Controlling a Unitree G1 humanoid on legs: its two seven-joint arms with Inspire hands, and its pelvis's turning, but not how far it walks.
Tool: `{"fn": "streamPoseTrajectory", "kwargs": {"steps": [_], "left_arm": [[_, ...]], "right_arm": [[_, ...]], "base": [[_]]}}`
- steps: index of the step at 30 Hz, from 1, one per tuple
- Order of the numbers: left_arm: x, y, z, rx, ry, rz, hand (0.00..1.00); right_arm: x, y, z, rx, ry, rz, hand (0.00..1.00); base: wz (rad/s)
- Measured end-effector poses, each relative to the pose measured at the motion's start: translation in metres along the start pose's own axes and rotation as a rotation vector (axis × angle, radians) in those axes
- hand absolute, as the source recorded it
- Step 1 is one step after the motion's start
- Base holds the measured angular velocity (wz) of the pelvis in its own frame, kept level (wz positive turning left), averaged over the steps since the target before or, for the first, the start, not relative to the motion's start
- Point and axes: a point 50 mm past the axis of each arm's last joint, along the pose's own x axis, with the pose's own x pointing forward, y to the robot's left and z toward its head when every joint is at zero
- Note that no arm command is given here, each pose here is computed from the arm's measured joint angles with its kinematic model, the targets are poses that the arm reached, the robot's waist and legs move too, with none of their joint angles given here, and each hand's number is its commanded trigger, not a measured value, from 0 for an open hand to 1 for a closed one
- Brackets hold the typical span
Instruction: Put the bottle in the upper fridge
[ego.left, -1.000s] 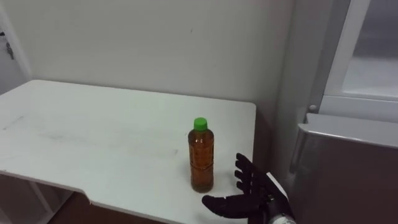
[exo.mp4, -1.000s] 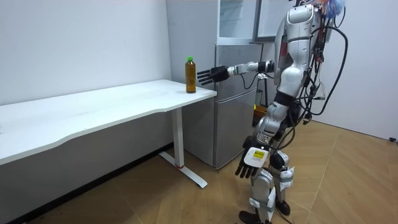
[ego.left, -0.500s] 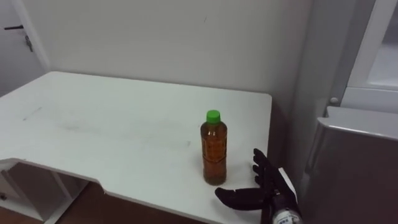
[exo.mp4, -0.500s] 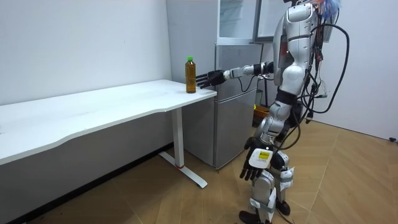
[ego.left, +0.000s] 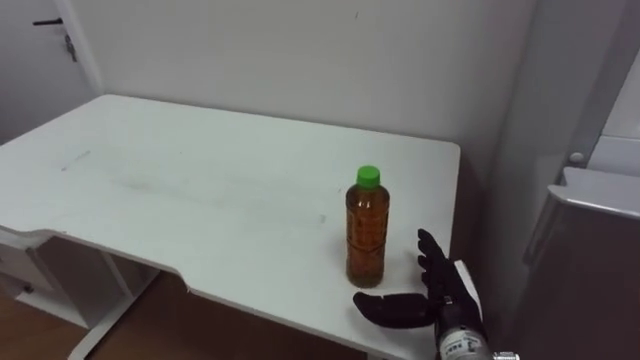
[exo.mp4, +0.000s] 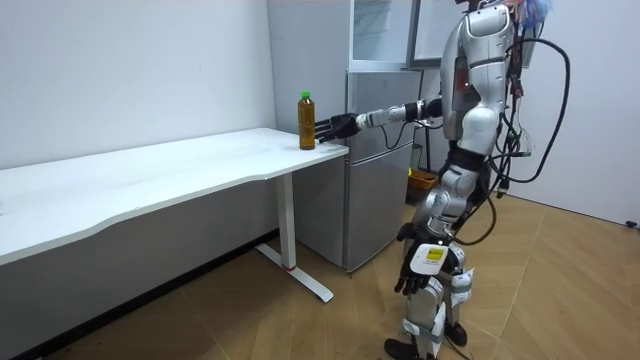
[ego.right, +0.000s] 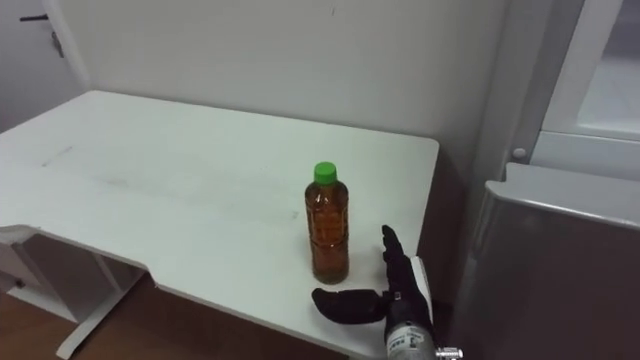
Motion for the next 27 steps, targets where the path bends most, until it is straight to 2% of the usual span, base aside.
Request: {"fn": "streamPoseTrajectory", "kwargs": {"steps": [9, 27], "left_arm": [[0.000, -0.002, 0.000, -0.004, 0.001, -0.006, 0.00], [0.001, -0.004, 0.007, 0.002, -0.019, -0.018, 0.00]], "right_arm": [[0.013, 0.006, 0.004, -0.039, 0.022, -0.007, 0.00], [0.019, 0.001, 0.012, 0.009, 0.007, -0.089, 0.00]], "base": [[0.07], [0.04]]}}
